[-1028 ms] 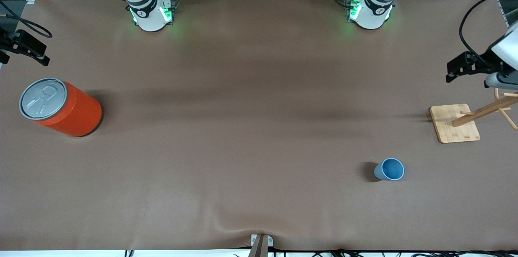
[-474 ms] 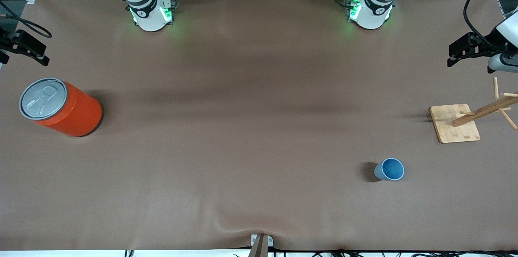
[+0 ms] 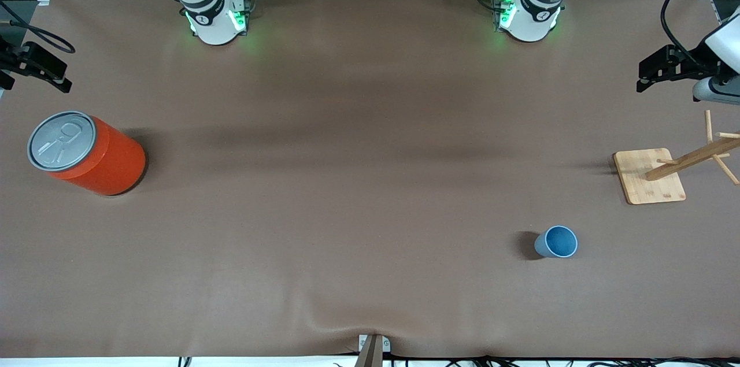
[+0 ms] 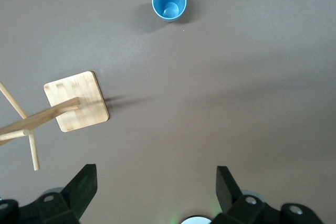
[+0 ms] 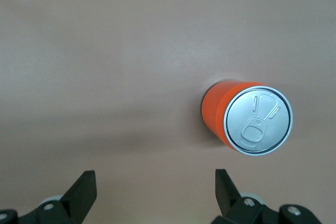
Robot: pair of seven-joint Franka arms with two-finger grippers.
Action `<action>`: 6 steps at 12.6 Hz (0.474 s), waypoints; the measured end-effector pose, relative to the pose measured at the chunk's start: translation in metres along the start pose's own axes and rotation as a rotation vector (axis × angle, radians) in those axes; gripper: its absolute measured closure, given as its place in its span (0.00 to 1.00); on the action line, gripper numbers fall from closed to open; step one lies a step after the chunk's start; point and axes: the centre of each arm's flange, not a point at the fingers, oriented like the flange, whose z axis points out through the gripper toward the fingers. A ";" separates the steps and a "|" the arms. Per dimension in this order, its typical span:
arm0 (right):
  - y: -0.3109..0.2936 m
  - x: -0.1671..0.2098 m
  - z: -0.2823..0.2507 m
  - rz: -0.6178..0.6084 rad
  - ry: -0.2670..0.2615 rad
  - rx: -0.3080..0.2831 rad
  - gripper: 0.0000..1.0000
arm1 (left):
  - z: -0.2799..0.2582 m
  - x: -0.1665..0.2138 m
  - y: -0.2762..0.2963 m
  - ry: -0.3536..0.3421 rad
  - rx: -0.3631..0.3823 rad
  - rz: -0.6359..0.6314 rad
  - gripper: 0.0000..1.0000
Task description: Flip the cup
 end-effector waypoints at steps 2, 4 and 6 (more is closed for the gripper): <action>0.000 0.000 0.000 0.000 -0.001 0.000 0.00 | 0.000 0.000 0.004 -0.003 -0.003 -0.039 0.00; 0.000 0.000 0.000 0.000 -0.001 0.000 0.00 | 0.001 -0.001 0.006 -0.012 -0.014 -0.058 0.00; 0.000 0.000 0.000 0.000 -0.003 0.000 0.00 | 0.003 -0.003 0.005 -0.031 -0.017 -0.061 0.00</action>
